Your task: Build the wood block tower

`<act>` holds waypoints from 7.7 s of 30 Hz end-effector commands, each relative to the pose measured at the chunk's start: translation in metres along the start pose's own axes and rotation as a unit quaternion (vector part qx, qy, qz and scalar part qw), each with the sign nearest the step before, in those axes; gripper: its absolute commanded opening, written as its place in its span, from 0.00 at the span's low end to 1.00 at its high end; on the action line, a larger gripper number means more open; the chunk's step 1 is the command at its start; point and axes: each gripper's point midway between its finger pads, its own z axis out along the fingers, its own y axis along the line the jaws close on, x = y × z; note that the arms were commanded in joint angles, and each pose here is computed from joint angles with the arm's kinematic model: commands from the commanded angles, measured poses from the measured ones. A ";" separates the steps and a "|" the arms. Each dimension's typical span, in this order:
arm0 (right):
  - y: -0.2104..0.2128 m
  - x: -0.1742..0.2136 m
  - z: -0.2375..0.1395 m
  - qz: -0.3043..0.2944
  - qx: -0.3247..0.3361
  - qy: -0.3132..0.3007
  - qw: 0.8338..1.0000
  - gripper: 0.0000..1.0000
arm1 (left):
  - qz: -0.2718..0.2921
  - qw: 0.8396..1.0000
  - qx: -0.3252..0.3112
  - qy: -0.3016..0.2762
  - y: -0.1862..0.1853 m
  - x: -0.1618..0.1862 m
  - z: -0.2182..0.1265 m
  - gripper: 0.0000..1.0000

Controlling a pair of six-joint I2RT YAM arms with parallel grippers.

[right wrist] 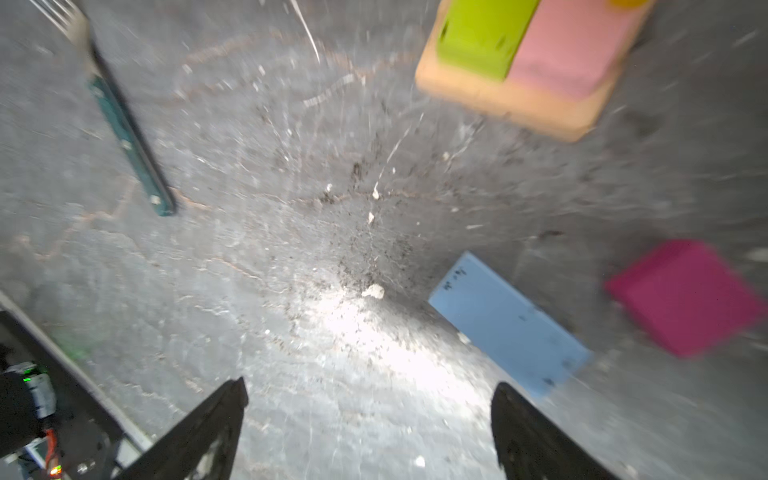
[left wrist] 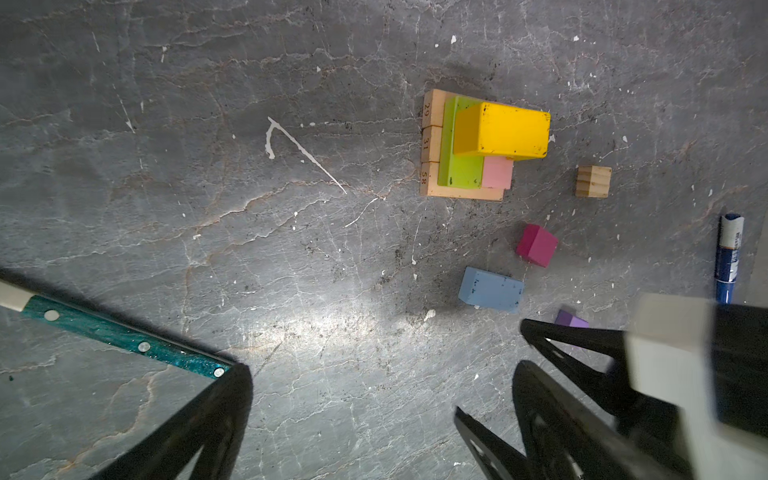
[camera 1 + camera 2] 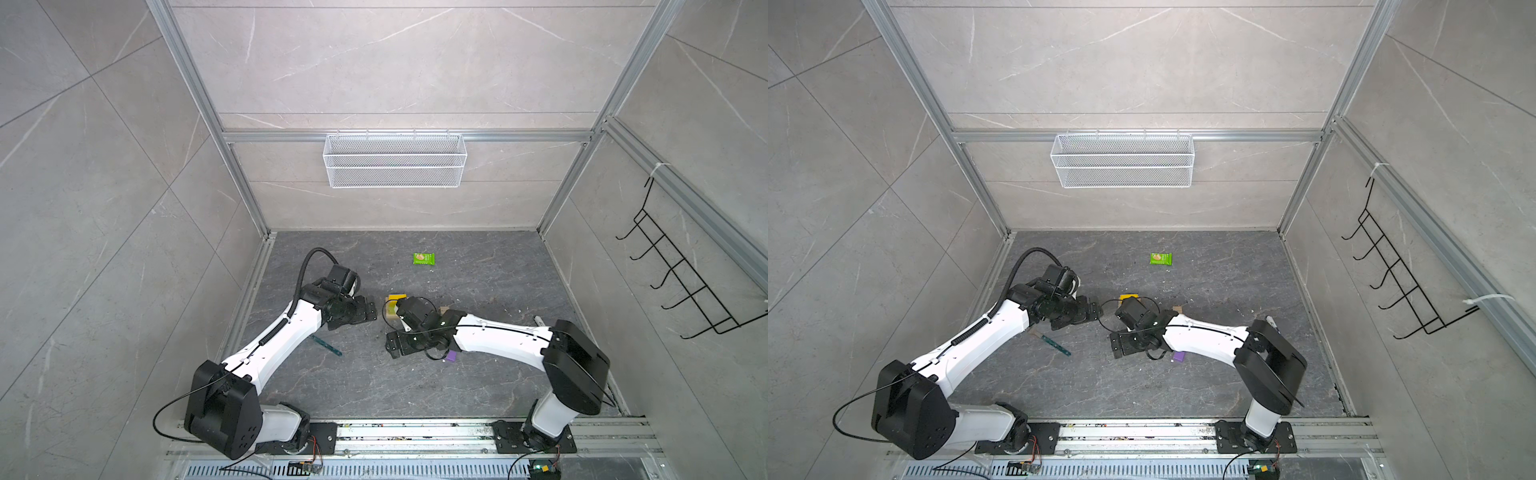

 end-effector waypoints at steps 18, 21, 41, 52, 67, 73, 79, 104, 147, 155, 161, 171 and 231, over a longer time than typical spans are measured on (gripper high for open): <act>-0.066 -0.009 -0.085 0.006 -0.006 -0.116 0.993 0.95 | 0.122 0.992 0.027 -0.020 -0.085 0.029 0.049 0.97; -0.070 -0.009 -0.088 0.014 -0.020 -0.126 0.992 1.00 | 0.150 0.989 0.009 -0.006 -0.092 0.037 0.061 0.96; -0.097 -0.008 -0.110 0.081 -0.041 -0.152 0.984 0.97 | 0.203 0.975 -0.071 0.045 -0.107 0.056 0.113 0.84; -0.103 -0.010 -0.109 0.098 -0.045 -0.148 0.983 0.97 | 0.209 0.973 -0.072 0.069 -0.109 0.066 0.129 0.77; -0.107 -0.008 -0.103 0.111 -0.048 -0.139 0.983 0.96 | 0.206 0.971 -0.087 0.089 -0.100 0.074 0.141 0.72; -0.108 -0.009 -0.102 0.114 -0.049 -0.139 0.983 0.96 | 0.207 0.969 -0.089 0.097 -0.098 0.078 0.144 0.72; -0.109 -0.009 -0.102 0.116 -0.049 -0.138 0.982 0.95 | 0.206 0.969 -0.091 0.097 -0.098 0.077 0.144 0.64; -0.109 -0.007 -0.108 0.107 -0.045 -0.133 0.984 0.94 | 0.200 0.975 -0.085 0.046 -0.123 0.042 0.076 0.00; -0.101 -0.001 -0.116 0.103 -0.065 -0.131 0.984 0.95 | 0.071 0.992 -0.098 0.026 -0.099 -0.068 0.086 0.09; -0.100 0.001 -0.111 0.112 -0.073 -0.126 0.983 0.94 | 0.051 0.993 -0.098 0.026 -0.097 -0.071 0.098 0.10; -0.099 0.001 -0.111 0.111 -0.075 -0.125 0.983 0.94 | 0.038 0.994 -0.097 0.029 -0.099 -0.073 0.105 0.09; -0.102 0.007 -0.109 0.113 -0.069 -0.121 0.984 0.94 | 0.029 0.994 -0.104 0.032 -0.097 -0.073 0.110 0.09; -0.102 0.010 -0.102 0.115 -0.072 -0.109 0.985 0.94 | 0.047 0.990 -0.127 0.041 -0.090 -0.068 0.111 0.54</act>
